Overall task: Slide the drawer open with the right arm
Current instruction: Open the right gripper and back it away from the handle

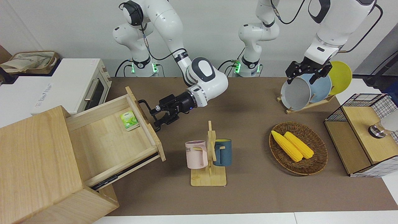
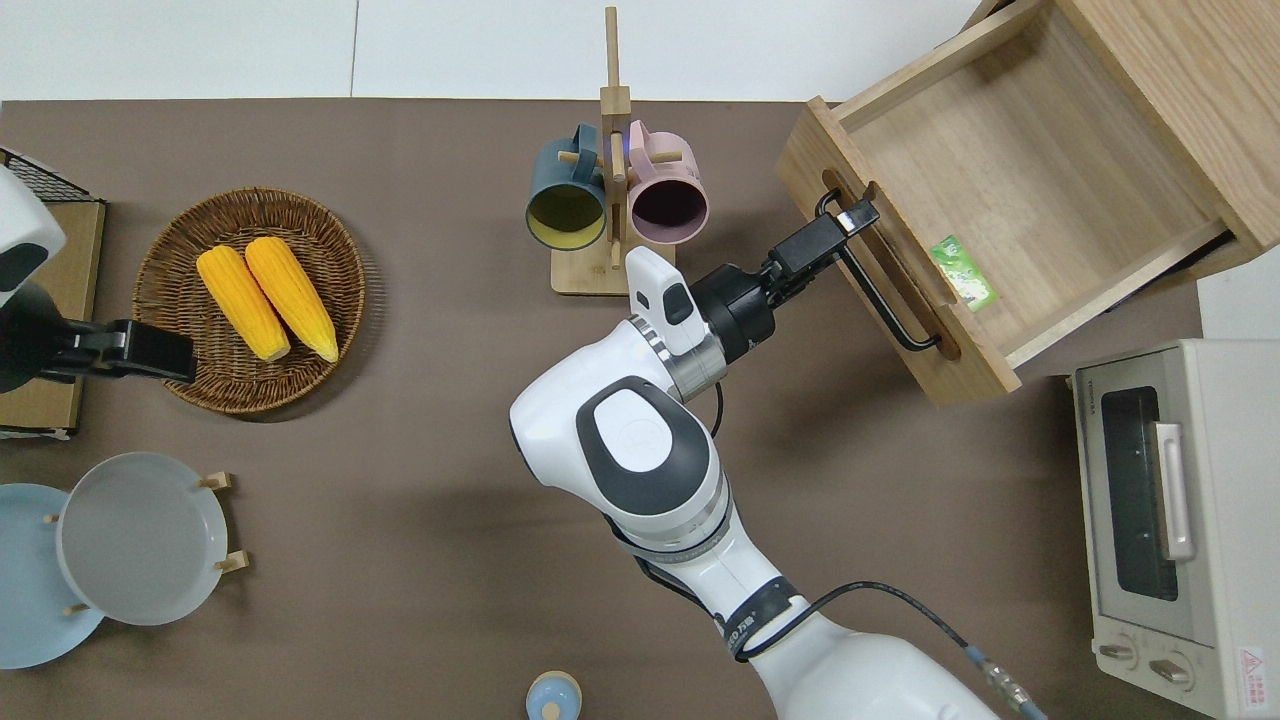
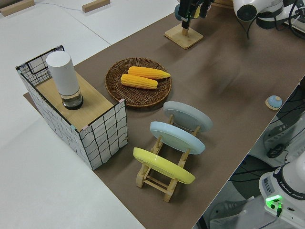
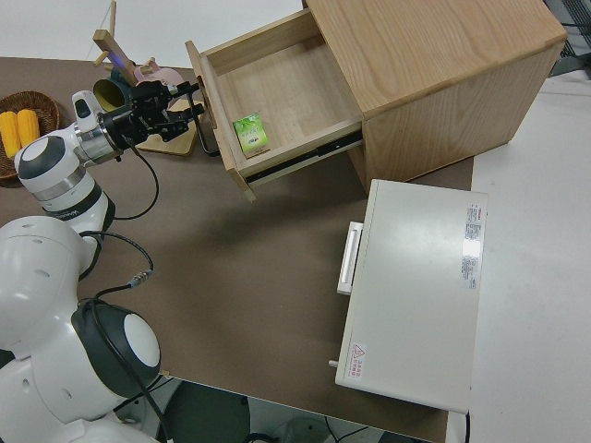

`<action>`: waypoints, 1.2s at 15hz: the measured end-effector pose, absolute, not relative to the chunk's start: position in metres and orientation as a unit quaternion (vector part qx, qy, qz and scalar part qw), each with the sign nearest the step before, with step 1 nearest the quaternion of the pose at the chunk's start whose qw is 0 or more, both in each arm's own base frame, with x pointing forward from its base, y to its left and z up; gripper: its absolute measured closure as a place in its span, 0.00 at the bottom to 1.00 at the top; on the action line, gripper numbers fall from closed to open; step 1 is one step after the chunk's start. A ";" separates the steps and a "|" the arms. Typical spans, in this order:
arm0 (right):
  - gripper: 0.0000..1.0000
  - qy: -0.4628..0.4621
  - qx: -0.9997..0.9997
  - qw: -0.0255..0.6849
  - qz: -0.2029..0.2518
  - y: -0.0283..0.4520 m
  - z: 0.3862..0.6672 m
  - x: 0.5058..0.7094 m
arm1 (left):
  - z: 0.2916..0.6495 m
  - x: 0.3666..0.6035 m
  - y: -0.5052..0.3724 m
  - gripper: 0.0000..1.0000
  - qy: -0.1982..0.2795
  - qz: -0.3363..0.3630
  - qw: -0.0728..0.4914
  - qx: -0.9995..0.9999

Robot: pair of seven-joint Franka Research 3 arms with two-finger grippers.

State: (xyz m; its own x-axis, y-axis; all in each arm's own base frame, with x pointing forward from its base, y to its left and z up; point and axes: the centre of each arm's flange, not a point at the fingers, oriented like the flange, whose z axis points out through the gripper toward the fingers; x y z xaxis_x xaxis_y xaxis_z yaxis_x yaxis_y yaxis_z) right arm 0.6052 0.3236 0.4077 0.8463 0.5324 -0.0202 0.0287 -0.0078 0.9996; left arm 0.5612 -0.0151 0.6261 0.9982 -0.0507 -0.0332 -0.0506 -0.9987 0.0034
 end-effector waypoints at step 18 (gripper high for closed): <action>0.01 0.230 0.695 0.651 0.200 0.376 0.404 0.570 | 0.626 0.561 -0.015 0.00 -0.025 -0.017 0.001 1.000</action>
